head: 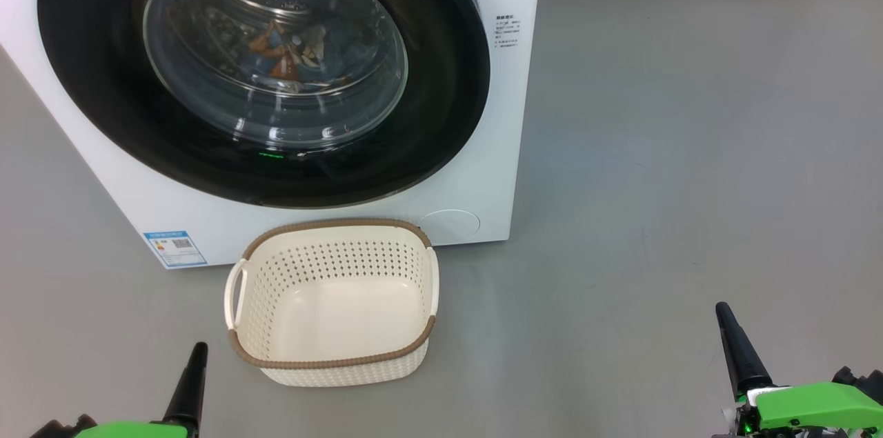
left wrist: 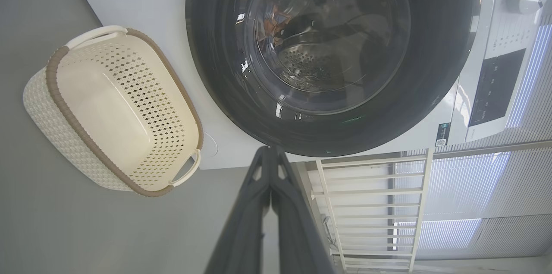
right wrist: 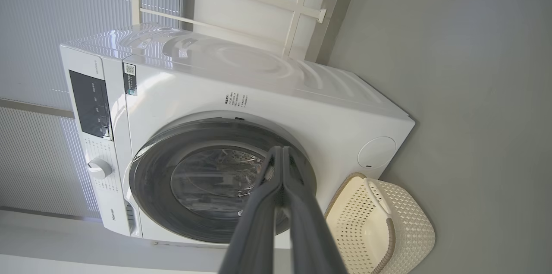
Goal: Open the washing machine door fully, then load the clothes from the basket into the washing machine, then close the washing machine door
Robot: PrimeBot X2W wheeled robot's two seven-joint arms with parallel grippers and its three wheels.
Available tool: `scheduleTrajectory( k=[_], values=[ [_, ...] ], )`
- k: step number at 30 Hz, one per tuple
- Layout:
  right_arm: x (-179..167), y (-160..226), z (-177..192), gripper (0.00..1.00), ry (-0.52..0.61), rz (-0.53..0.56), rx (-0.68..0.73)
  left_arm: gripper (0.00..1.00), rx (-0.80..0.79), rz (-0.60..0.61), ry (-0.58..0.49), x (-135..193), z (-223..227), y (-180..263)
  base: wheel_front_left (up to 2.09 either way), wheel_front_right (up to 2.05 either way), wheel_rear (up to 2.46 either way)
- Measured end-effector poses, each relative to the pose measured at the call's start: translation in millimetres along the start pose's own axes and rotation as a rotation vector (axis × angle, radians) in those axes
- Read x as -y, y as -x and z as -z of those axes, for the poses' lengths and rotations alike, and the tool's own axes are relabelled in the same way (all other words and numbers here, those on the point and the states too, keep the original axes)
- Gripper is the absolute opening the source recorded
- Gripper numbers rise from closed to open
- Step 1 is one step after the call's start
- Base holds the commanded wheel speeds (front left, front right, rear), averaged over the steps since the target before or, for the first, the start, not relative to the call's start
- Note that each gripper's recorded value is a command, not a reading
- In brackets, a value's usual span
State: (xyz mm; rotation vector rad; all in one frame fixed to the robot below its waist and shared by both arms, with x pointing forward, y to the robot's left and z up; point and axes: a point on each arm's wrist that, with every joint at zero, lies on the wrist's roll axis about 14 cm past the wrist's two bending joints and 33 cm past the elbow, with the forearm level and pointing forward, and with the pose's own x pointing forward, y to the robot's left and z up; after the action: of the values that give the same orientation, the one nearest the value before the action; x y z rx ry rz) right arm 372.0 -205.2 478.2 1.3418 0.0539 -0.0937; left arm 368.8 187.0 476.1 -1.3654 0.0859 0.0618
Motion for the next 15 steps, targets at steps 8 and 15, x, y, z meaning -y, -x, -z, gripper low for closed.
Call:
scheduleTrajectory(
  k=[8, 15],
  values=[
    [0.7, 0.1, -0.7, 0.00, -0.094, -0.001, -0.004, 0.00, -0.010, 0.001, 0.085, -0.1, 0.7, -1.4, 0.00, 0.00, 0.00],
    [0.1, -0.5, -2.3, 0.00, -0.180, -0.007, -0.004, 0.00, -0.016, 0.015, 0.167, 4.2, 0.5, -4.9, 0.00, 0.00, 0.00]
  ],
)
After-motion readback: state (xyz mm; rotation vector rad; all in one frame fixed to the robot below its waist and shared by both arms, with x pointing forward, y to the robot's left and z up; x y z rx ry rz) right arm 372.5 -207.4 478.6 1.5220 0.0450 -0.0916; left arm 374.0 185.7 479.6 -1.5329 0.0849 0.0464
